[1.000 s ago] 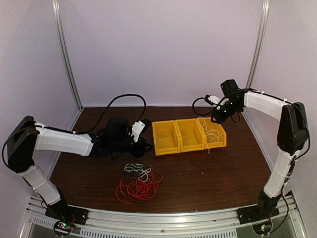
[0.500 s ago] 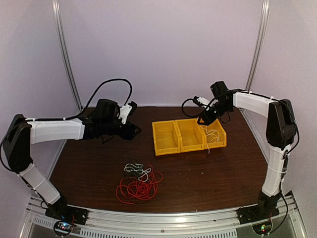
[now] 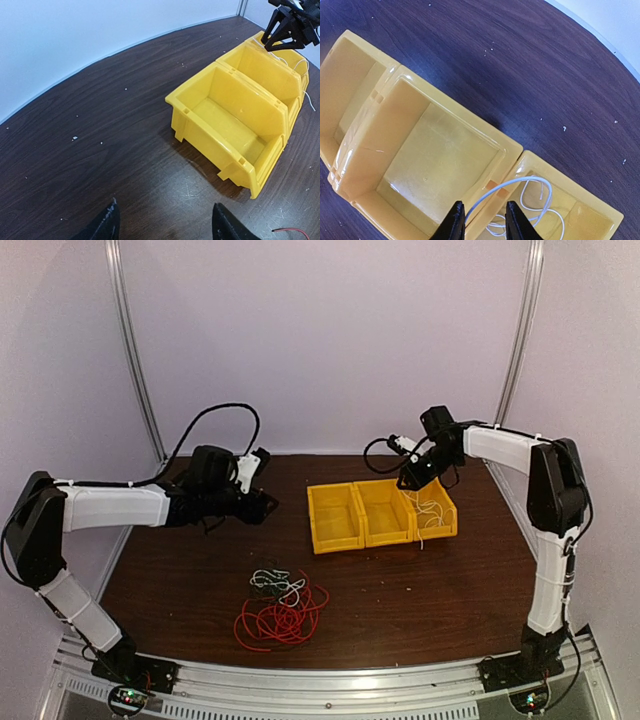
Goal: Untangle the cables
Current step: Adjust the untangled cable in the bin, then pick up one of the twisted cables from the tangled cable pile, then untie one of the twisted cables from the tangled cable pile.
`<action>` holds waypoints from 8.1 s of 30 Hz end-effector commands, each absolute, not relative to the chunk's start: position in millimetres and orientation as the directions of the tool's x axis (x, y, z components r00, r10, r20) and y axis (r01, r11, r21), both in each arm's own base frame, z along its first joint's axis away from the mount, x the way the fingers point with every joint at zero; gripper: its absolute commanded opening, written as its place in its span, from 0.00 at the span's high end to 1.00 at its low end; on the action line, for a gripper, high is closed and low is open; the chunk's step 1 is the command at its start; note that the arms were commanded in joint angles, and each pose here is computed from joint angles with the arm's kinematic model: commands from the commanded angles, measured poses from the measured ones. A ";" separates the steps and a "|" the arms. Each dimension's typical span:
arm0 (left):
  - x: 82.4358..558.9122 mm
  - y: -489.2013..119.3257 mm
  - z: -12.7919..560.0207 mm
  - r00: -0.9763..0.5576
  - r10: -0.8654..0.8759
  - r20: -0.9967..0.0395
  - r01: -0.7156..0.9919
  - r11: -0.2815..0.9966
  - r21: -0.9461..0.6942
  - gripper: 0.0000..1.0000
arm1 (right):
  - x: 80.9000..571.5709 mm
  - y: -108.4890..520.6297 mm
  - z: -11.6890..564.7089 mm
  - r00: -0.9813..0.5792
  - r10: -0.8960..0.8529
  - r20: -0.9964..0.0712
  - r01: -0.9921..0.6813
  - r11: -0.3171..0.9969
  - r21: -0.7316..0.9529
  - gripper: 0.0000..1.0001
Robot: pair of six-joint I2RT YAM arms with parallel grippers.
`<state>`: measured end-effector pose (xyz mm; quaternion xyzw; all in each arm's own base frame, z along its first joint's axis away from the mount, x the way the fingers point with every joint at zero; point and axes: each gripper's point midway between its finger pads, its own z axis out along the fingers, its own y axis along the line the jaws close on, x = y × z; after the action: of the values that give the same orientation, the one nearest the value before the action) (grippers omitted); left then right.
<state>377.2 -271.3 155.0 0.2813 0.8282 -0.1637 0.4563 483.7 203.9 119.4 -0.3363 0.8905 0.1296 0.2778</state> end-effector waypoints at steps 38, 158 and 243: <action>380.8 -289.8 162.5 -0.399 0.329 -0.856 0.676 0.736 -0.032 0.38 | 474.2 160.9 136.1 -0.643 -0.461 -0.611 -0.575 0.818 -0.013 1.00; 326.0 -189.4 140.1 -0.585 -0.025 -0.811 0.258 0.942 -0.215 0.35 | 308.3 433.8 167.4 0.030 -0.783 -0.621 -0.989 0.069 -0.135 0.74; 288.7 -330.5 132.0 -0.351 -0.052 -0.935 0.801 0.500 -0.328 0.70 | 247.0 415.9 401.1 0.238 -0.465 -0.852 -0.958 0.033 -0.286 1.00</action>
<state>280.9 -337.1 151.0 0.2968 0.6831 -0.4388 0.5027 259.3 440.8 344.4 -0.6429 0.5927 0.2532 0.4138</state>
